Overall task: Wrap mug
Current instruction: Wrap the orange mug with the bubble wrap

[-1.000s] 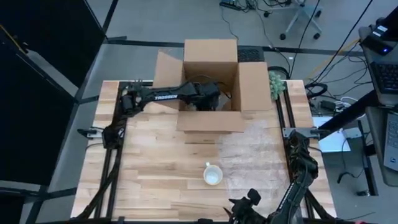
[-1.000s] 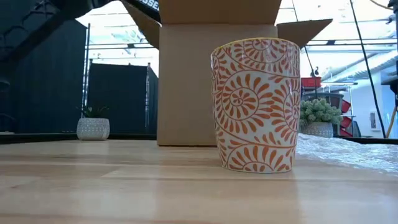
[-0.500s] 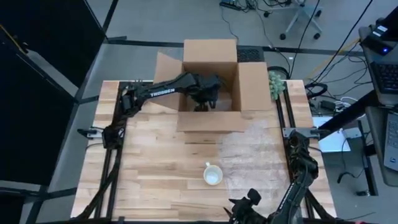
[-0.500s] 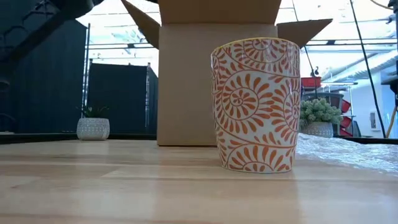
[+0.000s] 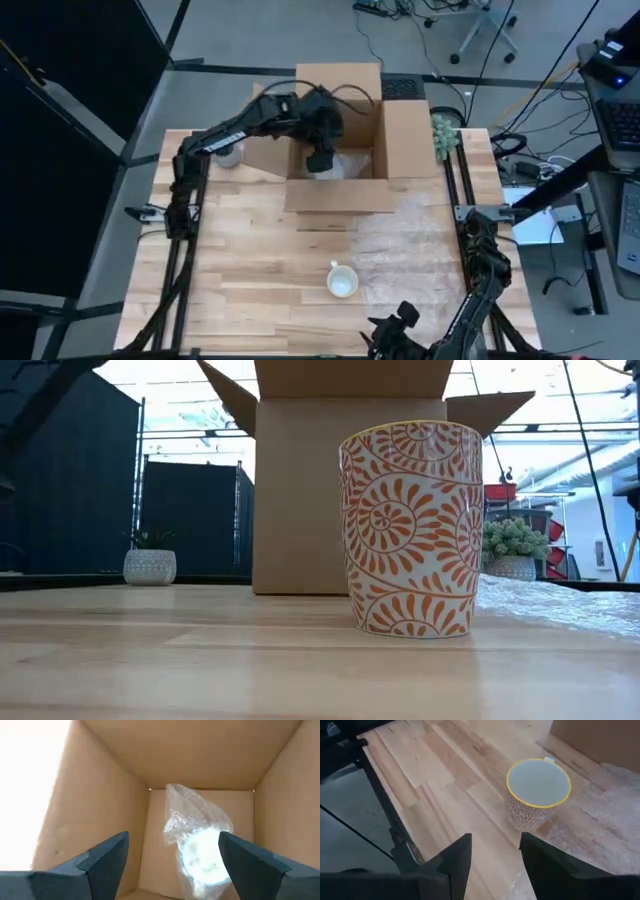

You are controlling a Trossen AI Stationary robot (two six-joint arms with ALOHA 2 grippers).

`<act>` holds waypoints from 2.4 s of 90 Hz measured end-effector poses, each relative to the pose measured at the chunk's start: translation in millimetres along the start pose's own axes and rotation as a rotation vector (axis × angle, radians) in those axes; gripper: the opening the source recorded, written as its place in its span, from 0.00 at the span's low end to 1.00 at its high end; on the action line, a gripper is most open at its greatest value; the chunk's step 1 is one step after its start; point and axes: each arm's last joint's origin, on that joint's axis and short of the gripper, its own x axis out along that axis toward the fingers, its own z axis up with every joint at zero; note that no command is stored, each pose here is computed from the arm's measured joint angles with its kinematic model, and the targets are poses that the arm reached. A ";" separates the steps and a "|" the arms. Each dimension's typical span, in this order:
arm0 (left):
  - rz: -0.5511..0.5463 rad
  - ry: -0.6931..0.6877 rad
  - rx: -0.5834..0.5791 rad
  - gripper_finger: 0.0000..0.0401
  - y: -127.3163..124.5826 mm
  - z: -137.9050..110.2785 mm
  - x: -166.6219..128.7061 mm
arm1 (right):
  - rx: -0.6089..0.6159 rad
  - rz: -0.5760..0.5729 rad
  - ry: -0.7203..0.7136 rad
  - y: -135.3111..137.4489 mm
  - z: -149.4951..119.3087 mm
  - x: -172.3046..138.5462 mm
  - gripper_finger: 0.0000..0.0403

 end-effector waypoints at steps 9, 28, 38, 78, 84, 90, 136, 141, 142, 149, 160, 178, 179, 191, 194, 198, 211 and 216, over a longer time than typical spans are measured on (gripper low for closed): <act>-0.005 -0.074 -0.027 0.74 -5.2 -0.8 -38.9 | -0.009 0.000 -0.030 0.0 1.1 0.2 0.39; -0.123 -0.088 -0.005 0.73 -35.7 -10.5 -85.6 | -0.048 -0.020 -0.077 0.5 0.2 5.9 0.39; -0.190 -0.082 -0.020 0.72 -52.5 -21.8 -109.4 | -0.048 -0.036 -0.082 1.8 0.4 13.0 0.39; -0.282 -0.099 -0.059 0.68 -127.8 -113.3 -138.5 | -0.088 -0.147 -0.086 -4.8 27.6 47.3 0.39; -0.299 -0.105 -0.088 0.68 -140.7 -134.7 -127.9 | -0.087 -0.182 -0.057 -8.5 35.2 56.3 0.39; -0.329 -0.123 -0.116 0.68 -153.7 -154.2 -115.8 | -0.081 -0.207 -0.008 -11.3 42.0 65.0 0.39; -0.418 -0.152 -0.146 0.68 -217.8 -219.5 -38.5 | -0.038 -0.197 0.193 -55.8 131.6 72.8 0.42; -0.423 -0.168 -0.152 0.68 -221.1 -219.4 -32.9 | -0.044 -0.188 0.224 -57.7 134.2 73.5 0.45; -0.424 -0.172 -0.153 0.68 -221.8 -219.4 -31.7 | -0.042 -0.188 0.230 -57.9 134.5 74.0 0.46; -0.431 -0.194 -0.156 0.68 -226.6 -220.8 -22.7 | -0.028 -0.185 0.265 -59.0 135.9 76.7 0.51; -0.440 -0.181 -0.127 0.68 -233.1 -223.0 -11.5 | -0.009 -0.187 0.279 -59.4 136.4 78.6 0.58; -0.432 -0.135 -0.110 0.68 -242.8 -223.3 4.8 | 0.016 -0.259 0.296 -61.9 118.8 91.1 0.62; -0.432 -0.133 -0.110 0.68 -243.3 -223.3 5.7 | 0.017 -0.266 0.303 -62.0 116.3 92.2 0.62; -0.427 -0.110 -0.100 0.68 -249.2 -223.5 15.6 | 0.021 -0.370 0.380 -69.7 84.8 107.5 0.62; -0.426 -0.109 -0.100 0.68 -250.3 -223.2 17.7 | 0.023 -0.390 0.386 -72.4 78.7 109.1 0.62; -0.427 -0.112 -0.099 0.68 -252.0 -222.5 20.2 | 0.034 -0.398 0.382 -75.5 75.4 108.3 0.62; -0.422 -0.091 -0.095 0.68 -255.6 -223.6 26.8 | 0.078 -0.321 0.347 -79.8 83.0 100.5 0.62; -0.421 -0.089 -0.095 0.68 -256.5 -223.6 28.4 | 0.075 -0.303 0.343 -81.7 85.4 98.1 0.62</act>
